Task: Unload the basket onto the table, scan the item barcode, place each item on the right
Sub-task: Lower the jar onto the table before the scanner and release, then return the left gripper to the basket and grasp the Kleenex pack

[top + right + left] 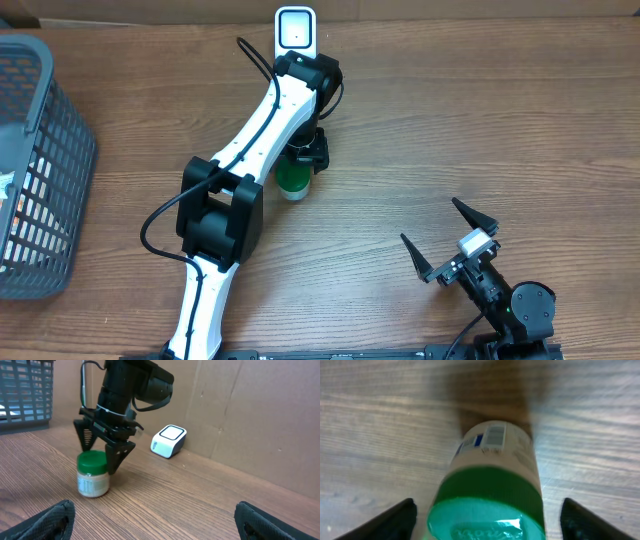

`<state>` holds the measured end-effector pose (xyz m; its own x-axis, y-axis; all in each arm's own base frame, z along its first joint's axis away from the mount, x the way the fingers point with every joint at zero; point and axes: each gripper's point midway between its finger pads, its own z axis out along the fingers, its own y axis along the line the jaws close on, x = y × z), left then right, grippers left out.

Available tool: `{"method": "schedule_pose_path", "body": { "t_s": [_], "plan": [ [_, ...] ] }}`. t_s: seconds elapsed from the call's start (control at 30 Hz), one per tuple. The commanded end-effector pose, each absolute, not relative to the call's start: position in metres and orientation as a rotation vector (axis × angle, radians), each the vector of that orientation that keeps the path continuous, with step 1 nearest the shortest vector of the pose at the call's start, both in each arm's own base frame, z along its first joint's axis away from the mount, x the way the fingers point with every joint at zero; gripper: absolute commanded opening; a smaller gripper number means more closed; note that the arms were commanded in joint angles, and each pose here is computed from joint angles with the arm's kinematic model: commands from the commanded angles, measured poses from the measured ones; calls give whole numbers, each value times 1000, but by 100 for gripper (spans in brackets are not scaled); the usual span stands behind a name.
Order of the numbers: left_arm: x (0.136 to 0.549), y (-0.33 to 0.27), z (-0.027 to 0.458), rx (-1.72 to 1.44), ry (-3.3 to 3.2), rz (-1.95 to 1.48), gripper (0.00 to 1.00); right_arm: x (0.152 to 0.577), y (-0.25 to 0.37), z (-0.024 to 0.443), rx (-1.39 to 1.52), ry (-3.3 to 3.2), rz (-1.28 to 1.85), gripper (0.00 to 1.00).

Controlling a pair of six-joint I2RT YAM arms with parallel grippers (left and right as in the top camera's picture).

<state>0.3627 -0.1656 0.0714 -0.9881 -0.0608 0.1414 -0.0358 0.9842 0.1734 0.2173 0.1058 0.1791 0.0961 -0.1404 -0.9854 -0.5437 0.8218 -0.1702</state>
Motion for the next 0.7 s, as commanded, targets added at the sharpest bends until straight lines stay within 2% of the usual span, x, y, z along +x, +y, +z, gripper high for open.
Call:
{"method": "schedule_pose_path", "body": {
  "t_s": [0.0, 0.1, 0.27, 0.4, 0.53, 0.57, 0.67],
  "plan": [
    [371, -161, 99, 81, -3029, -192, 86, 216, 107, 177, -585, 1463, 334, 100],
    [381, -153, 134, 103, -3093, -118, 86, 216, 107, 177, -585, 1463, 335, 100],
    [401, -122, 239, 217, -3349, 93, 86, 216, 107, 177, -585, 1463, 334, 100],
    [396, -74, 320, 435, -3549, 212, 86, 216, 107, 177, -585, 1463, 334, 100],
    [367, 14, 381, 858, -3668, 121, 90, 216, 107, 177, -585, 1463, 335, 100],
    [349, 57, 398, 1084, -3664, 49, 91, 216, 107, 177, -585, 1463, 335, 100],
    [319, 121, 412, 1458, -3576, -77, 93, 216, 107, 177, -585, 1463, 335, 100]
  ]
}}
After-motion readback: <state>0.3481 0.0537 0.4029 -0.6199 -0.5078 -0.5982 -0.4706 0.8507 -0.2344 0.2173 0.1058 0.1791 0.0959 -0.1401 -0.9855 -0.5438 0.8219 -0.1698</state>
